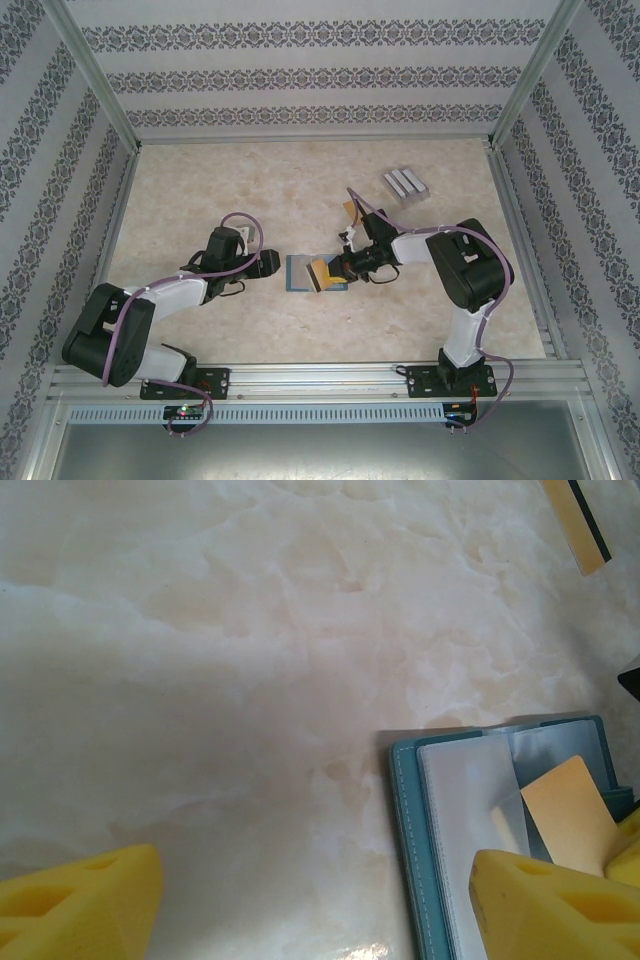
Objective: Put the credit cards into the card holder
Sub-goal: Insert the credit card into the card slot.
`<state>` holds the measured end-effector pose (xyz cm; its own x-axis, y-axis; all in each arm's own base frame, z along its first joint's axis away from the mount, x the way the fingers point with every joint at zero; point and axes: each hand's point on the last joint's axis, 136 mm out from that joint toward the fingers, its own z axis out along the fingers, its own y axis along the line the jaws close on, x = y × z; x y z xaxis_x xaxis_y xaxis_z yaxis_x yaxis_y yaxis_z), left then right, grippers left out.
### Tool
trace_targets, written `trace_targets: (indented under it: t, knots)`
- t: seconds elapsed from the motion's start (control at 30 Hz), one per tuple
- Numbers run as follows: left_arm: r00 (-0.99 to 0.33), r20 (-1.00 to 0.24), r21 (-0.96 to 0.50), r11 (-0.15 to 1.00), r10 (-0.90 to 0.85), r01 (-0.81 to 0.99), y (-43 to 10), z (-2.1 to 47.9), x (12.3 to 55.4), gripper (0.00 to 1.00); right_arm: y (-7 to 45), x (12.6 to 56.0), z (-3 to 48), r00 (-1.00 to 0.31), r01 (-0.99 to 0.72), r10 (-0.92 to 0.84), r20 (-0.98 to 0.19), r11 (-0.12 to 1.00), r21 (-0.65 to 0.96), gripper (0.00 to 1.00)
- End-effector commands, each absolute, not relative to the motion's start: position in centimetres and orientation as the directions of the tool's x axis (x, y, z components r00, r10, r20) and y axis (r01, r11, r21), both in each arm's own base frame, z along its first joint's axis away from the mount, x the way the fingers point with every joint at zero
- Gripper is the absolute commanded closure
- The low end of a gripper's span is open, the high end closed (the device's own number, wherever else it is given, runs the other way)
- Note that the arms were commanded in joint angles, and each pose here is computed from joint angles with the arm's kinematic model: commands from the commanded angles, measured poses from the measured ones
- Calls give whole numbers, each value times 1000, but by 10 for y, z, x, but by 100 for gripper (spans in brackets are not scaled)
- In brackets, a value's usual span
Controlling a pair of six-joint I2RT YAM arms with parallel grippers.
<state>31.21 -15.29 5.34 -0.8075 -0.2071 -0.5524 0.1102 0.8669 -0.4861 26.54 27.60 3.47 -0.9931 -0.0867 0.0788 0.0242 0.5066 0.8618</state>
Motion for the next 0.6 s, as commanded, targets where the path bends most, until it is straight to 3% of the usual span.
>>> trace_targets:
  t: [0.0, 0.37, 0.57]
  knots:
    - [-793, -574, -497, 857, -203, 140, -161, 65, 319, 19, 275, 270, 25, -997, 44, -32, 73, 542, 839, 94]
    - [-793, -574, -493, 860, -204, 135, -159, 67, 319, 19, 284, 287, 18, -996, 80, 77, 45, 552, 830, 93]
    - [-799, -563, -505, 852, -209, 134, -162, 65, 320, 19, 297, 285, 20, -996, 74, 89, 30, 556, 828, 81]
